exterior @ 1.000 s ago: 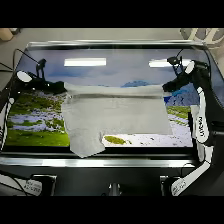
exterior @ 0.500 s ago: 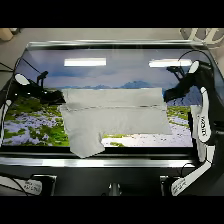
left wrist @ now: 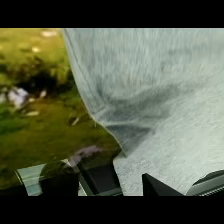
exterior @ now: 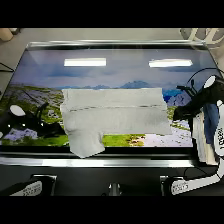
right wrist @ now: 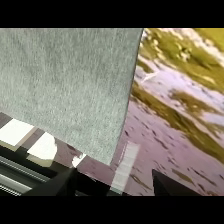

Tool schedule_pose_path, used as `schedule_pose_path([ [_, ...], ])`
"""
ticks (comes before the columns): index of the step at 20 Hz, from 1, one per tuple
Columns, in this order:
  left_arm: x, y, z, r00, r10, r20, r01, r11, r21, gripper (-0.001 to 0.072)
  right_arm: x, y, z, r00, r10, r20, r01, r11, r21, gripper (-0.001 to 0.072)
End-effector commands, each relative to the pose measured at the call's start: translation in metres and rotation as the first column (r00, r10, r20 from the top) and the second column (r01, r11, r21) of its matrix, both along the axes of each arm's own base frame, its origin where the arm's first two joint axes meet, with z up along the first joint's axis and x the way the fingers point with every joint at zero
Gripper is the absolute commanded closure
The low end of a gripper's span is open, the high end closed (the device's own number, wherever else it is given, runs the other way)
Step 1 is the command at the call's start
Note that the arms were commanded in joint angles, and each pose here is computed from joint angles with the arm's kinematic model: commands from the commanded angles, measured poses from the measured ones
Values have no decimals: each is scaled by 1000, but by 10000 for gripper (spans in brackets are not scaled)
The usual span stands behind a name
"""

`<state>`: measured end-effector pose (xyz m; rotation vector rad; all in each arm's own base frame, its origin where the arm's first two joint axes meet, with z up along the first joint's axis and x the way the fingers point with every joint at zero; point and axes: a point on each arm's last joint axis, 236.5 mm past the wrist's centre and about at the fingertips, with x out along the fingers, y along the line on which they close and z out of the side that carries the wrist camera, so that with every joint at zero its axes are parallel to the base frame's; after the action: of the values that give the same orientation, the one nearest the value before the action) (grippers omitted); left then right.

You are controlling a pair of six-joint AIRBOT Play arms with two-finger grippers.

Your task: Fold the shirts.

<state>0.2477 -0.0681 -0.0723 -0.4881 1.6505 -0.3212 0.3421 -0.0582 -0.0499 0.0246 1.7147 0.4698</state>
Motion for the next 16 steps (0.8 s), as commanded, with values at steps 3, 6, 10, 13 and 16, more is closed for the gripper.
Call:
schedule_pose_path([
  [3,-19,-34,-25,996,86,31,-83,992,-90,216,-12,0,-10,1000,-1,-4,1,1000,0,253],
  [6,-17,-42,-38,996,90,17,-88,994,-64,217,-17,1,-15,1000,1,-16,-1,1000,4,252],
  [10,-16,-47,-42,995,102,2,-102,993,-52,450,-44,19,-39,995,-11,-94,17,998,62,89],
  [13,-17,-48,-40,995,95,6,-94,994,-55,681,-44,25,-52,996,-37,-77,43,996,76,91],
  [16,-14,-48,-36,995,95,26,-94,994,-56,682,-40,33,-58,995,-84,-61,90,991,96,117],
])
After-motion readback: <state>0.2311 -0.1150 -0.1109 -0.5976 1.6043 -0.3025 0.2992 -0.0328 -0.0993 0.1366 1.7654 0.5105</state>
